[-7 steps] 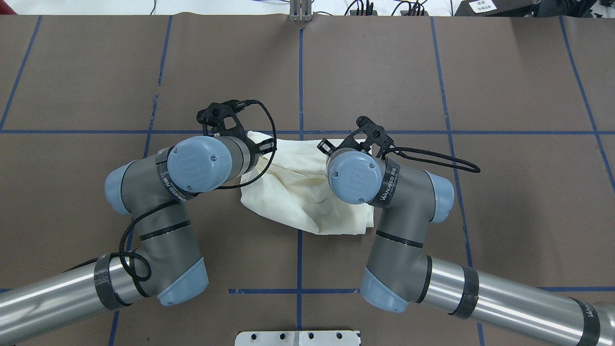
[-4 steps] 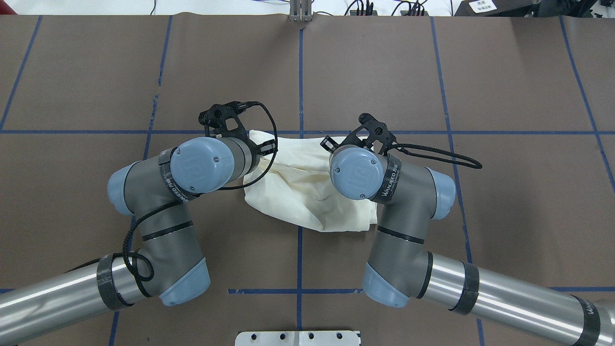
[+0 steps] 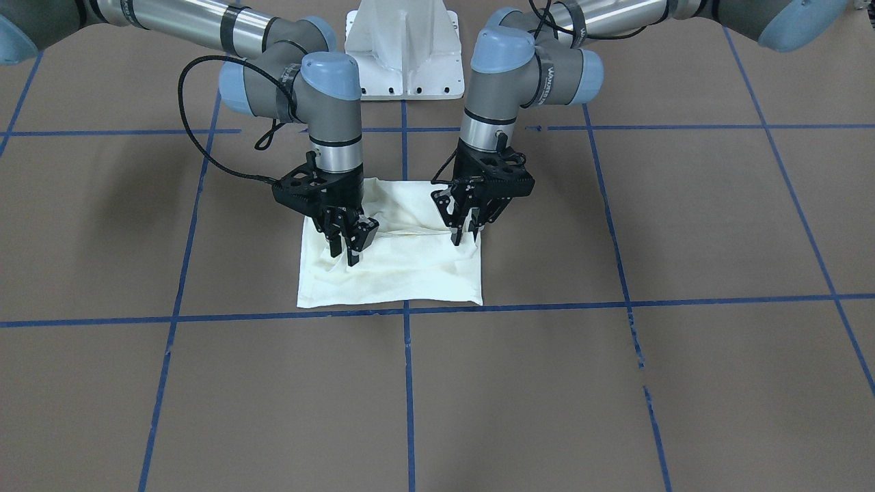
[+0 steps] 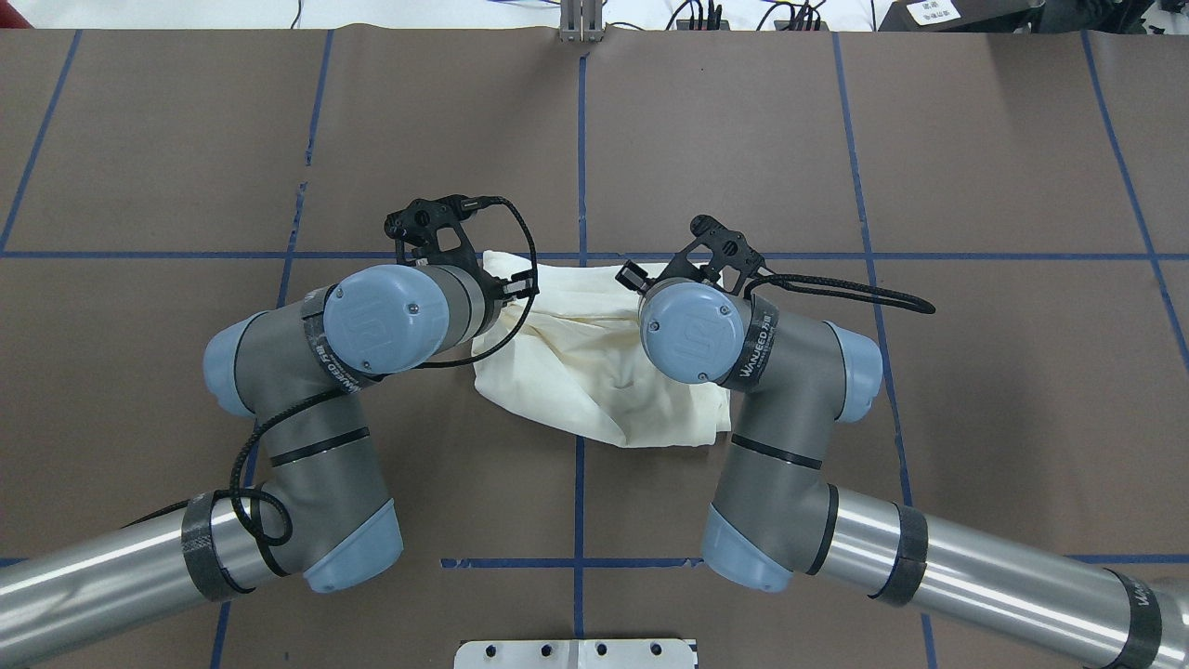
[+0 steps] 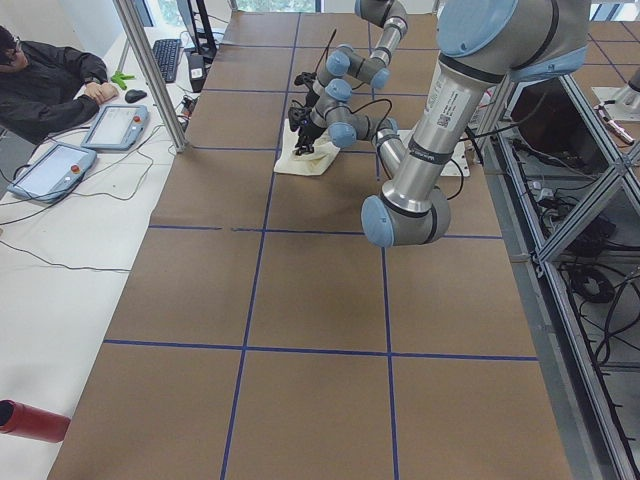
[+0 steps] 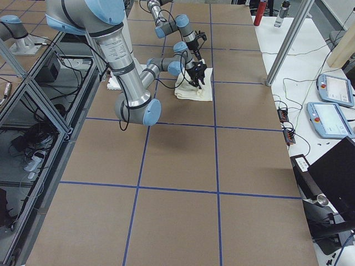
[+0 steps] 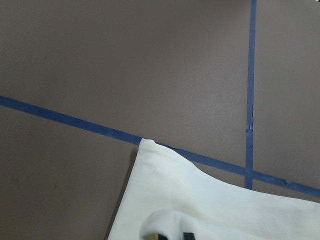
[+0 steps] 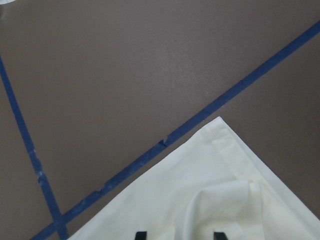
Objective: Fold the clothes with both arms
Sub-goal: 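Press the folded bundle down with both grippers near its far edge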
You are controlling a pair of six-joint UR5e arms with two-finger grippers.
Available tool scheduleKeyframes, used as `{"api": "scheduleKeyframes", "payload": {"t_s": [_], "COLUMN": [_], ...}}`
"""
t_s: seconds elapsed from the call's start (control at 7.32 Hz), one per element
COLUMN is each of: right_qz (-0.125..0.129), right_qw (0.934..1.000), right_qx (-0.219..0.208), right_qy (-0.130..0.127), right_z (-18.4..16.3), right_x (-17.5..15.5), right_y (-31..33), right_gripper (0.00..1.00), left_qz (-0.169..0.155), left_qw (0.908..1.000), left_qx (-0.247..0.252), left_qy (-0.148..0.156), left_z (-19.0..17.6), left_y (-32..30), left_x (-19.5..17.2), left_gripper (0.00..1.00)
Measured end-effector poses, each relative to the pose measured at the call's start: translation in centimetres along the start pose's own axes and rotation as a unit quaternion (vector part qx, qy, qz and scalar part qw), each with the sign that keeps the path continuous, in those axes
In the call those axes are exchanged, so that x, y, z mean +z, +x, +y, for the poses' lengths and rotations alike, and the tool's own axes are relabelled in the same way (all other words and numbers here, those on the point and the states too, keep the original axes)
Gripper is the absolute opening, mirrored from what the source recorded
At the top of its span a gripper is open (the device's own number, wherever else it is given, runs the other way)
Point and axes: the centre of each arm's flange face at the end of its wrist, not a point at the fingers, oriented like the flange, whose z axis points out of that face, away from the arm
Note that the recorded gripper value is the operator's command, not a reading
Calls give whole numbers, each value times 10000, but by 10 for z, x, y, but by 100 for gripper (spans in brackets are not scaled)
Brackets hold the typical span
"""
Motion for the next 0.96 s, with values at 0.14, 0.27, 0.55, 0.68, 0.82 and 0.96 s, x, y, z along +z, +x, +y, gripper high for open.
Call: {"api": "scheduleKeyframes", "payload": {"t_s": [0.14,0.27,0.55,0.68,0.82,0.96], "right_qz": [-80,-163,-249,-255,-250,-218], "right_qw": [9998,9989,9926,9862,9772,9672], "right_qx": [-150,-368,-1111,-1575,-2072,-2510], "right_qy": [-103,-224,-412,-433,-392,-332], "right_z": [1,6,35,51,63,68], "right_x": [-10,-20,-31,-30,-28,-24], "right_y": [-4,-6,-2,3,8,11], "right_gripper": [100,100,100,100,100,100], "left_qz": [131,257,386,397,404,410], "left_qw": [9994,9979,9955,9954,9954,9954], "left_qx": [255,502,743,752,745,740], "left_qy": [-175,-328,-435,-450,-456,-457], "left_z": [-4,-13,-20,-21,-21,-21], "left_y": [-4,-15,-27,-28,-28,-29], "left_x": [-13,-29,-47,-49,-50,-50], "left_gripper": [100,100,100,100,100,100]}}
